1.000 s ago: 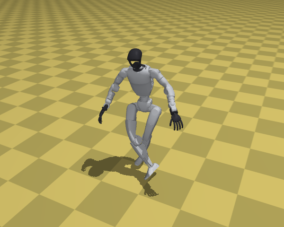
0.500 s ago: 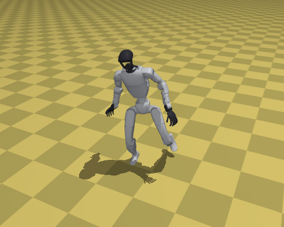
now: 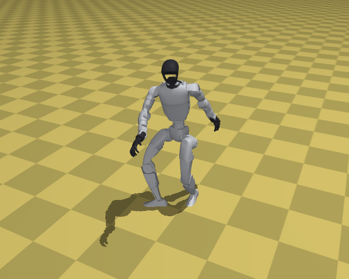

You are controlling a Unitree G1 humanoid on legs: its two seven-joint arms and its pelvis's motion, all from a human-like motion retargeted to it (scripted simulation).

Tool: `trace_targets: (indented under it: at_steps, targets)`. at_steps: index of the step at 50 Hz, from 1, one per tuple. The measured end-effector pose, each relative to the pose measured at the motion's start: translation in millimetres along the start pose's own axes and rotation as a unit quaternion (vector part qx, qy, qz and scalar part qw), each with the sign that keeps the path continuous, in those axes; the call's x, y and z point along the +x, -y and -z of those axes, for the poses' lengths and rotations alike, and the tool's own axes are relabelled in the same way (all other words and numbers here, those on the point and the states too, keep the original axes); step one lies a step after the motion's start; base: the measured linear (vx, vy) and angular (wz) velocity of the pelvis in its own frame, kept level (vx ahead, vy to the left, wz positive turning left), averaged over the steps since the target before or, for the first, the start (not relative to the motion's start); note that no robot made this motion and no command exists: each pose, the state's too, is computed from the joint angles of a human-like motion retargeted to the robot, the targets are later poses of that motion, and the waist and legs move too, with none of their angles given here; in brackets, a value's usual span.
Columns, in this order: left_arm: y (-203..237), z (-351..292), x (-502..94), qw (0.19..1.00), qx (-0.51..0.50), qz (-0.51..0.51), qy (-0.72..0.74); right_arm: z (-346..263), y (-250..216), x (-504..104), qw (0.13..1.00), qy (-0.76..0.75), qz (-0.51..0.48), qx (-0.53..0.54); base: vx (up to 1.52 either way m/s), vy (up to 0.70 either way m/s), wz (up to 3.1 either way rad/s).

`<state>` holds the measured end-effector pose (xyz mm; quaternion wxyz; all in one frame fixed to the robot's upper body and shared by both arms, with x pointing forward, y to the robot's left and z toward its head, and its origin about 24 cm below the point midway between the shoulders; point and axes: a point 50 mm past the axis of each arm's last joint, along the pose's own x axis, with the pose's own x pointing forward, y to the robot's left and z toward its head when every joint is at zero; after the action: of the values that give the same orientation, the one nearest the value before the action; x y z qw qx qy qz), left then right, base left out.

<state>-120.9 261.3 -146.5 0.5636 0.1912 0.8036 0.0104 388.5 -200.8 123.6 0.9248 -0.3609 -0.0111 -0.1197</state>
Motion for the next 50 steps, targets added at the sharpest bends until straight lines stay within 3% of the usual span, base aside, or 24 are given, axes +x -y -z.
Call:
trace_targets:
  at_steps: [5,9,12,17,20,23,26,28,32,35,38,41,44,47,50]
  targets:
    - [-93,-173,-50,0.958,0.063,-0.119,0.251,31,-17,-14,0.994,-0.033,-0.108,-0.002,-0.37,0.70,0.86]
    - [-193,-267,-173,0.831,0.080,-0.332,0.439,104,-10,-53,0.985,-0.128,-0.114,0.013,-0.14,0.68,2.40]
    - [-226,-296,-269,0.710,0.068,-0.443,0.543,174,10,-107,0.963,-0.246,-0.073,0.086,0.04,0.77,3.33]
    - [-197,-328,-390,0.550,0.050,-0.423,0.718,280,111,-257,0.856,-0.451,0.173,0.186,0.39,1.07,2.93]
    - [-155,-334,-464,0.440,0.064,-0.374,0.814,302,157,-385,0.719,-0.545,0.352,0.248,0.44,0.89,3.02]
    - [-127,-322,-496,0.372,0.038,-0.317,0.872,292,145,-498,0.565,-0.630,0.451,0.283,0.57,0.24,2.35]
    - [-130,-312,-470,0.388,0.021,-0.309,0.868,283,129,-538,0.503,-0.681,0.458,0.272,0.61,0.34,0.26]
    - [-144,-308,-424,0.446,-0.004,-0.325,0.834,290,123,-524,0.506,-0.701,0.440,0.245,0.44,0.66,-1.53]
    - [-157,-286,-275,0.650,-0.087,-0.319,0.684,314,104,-409,0.608,-0.687,0.360,0.166,0.48,0.80,-2.34]
    - [-120,-235,-146,0.823,-0.089,-0.254,0.501,305,52,-328,0.721,-0.640,0.227,0.137,0.45,0.04,-2.65]
    - [-84,-171,-64,0.928,-0.056,-0.187,0.318,266,-9,-231,0.828,-0.537,0.069,0.143,0.26,0.49,-2.20]
    - [-62,-99,-20,0.977,-0.029,-0.140,0.157,199,-46,-144,0.919,-0.376,-0.043,0.110,0.17,0.64,-1.58]
    - [-59,-46,-7,0.988,-0.057,-0.127,0.071,121,-49,-80,0.976,-0.195,-0.059,0.076,0.14,0.78,-0.85]
    - [-59,-20,-4,0.984,-0.120,-0.124,0.047,72,-35,-53,0.993,-0.086,-0.043,0.067,0.11,0.94,-0.44]
    - [-53,-4,-3,0.980,-0.164,-0.109,0.023,62,-27,-46,0.994,-0.069,-0.044,0.074,0.07,1.08,-0.26]
